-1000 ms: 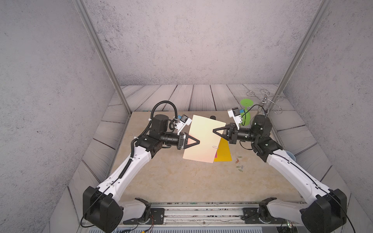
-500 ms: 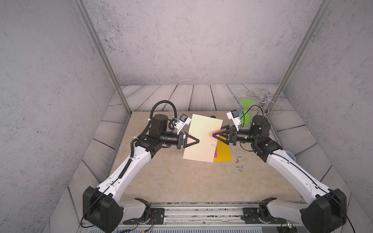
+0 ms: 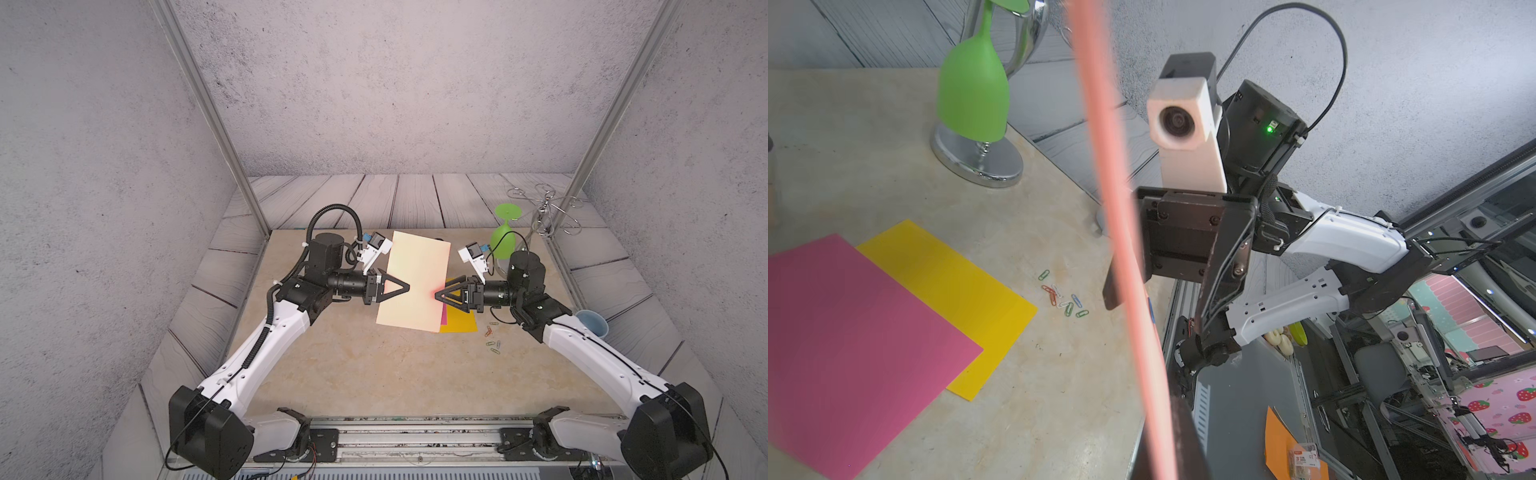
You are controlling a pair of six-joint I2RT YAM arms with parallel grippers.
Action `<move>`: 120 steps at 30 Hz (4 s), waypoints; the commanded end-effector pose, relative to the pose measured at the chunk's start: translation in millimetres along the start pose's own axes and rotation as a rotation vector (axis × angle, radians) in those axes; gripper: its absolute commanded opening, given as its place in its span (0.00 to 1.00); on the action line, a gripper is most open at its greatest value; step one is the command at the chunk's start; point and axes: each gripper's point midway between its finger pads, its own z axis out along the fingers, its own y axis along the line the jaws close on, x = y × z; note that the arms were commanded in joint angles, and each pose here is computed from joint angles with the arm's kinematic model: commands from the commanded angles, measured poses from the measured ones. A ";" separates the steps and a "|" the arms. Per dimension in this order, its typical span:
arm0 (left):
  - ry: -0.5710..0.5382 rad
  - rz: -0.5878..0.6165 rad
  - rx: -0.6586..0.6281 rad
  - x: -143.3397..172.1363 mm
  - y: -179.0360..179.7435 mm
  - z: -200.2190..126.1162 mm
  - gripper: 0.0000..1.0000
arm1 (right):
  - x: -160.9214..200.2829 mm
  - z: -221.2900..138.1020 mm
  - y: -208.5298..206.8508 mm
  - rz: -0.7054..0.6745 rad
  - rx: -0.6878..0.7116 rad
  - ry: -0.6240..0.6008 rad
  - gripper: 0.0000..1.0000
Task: Unclip the paperclips from the documents
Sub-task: Remove the paper clip from the document.
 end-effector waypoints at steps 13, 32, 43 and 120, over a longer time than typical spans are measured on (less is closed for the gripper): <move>-0.009 0.059 -0.036 -7.8 -4.5 -7.5 0.00 | -2.6 -4.5 21.4 -0.039 -0.048 -0.018 0.23; -0.012 0.059 -0.060 -7.6 -1.4 -10.1 0.00 | 7.1 -4.5 16.2 -0.015 -0.042 0.001 0.20; -0.012 0.056 -0.068 -6.9 -0.2 -11.4 0.00 | 9.7 -4.9 13.4 -0.014 -0.025 0.003 0.12; -0.023 0.078 -0.076 -9.8 -4.9 -18.8 0.00 | 9.4 -8.6 8.3 -0.023 0.027 0.004 0.08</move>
